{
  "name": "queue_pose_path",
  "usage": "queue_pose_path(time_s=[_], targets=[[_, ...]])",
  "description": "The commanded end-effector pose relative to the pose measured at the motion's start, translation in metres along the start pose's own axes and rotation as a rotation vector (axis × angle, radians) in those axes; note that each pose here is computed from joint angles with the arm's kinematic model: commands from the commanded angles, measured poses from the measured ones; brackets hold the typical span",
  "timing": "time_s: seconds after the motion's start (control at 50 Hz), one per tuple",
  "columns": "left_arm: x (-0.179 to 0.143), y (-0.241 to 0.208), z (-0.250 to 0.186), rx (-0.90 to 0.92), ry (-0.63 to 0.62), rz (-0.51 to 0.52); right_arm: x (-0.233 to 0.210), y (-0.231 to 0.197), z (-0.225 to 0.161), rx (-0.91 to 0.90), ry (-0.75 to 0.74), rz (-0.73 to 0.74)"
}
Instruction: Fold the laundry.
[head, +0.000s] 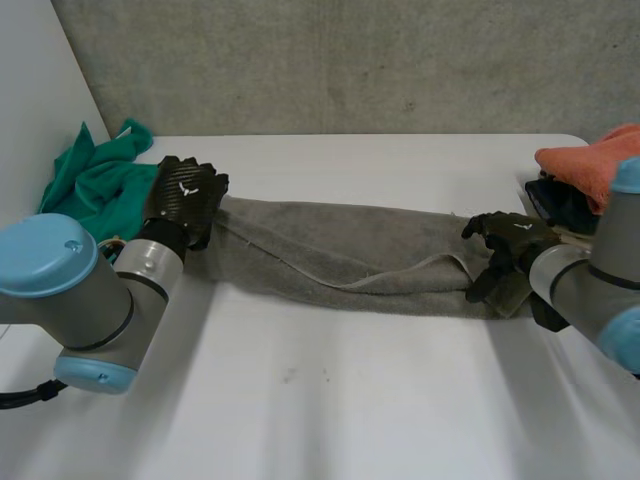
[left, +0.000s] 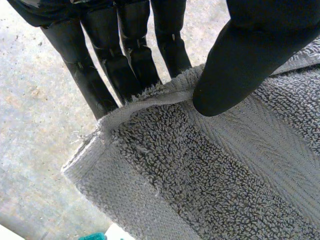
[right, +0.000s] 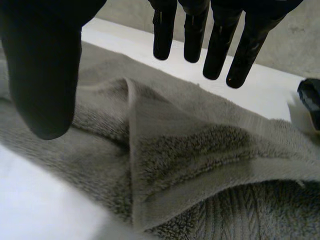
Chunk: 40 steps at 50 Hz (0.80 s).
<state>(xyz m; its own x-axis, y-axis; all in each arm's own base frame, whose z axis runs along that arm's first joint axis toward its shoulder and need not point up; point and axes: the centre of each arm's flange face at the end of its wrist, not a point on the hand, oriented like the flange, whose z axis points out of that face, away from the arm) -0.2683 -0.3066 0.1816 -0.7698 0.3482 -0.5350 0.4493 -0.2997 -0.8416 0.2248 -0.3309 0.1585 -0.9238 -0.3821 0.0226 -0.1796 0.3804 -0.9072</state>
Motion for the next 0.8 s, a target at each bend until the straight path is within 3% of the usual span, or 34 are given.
queue_pose_path(time_s=[0.02, 0.64, 0.8], targets=[[0.0, 0.001, -0.001, -0.004, 0.002, 0.0, 0.003, 0.004, 0.028, 0.023, 0.036, -0.003], [0.0, 0.003, -0.004, -0.014, 0.003, 0.002, -0.001, 0.008, 0.052, 0.04, 0.019, -0.023], [-0.011, -0.011, -0.01, -0.011, -0.01, 0.002, 0.0, -0.035, 0.012, 0.09, 0.014, -0.166]])
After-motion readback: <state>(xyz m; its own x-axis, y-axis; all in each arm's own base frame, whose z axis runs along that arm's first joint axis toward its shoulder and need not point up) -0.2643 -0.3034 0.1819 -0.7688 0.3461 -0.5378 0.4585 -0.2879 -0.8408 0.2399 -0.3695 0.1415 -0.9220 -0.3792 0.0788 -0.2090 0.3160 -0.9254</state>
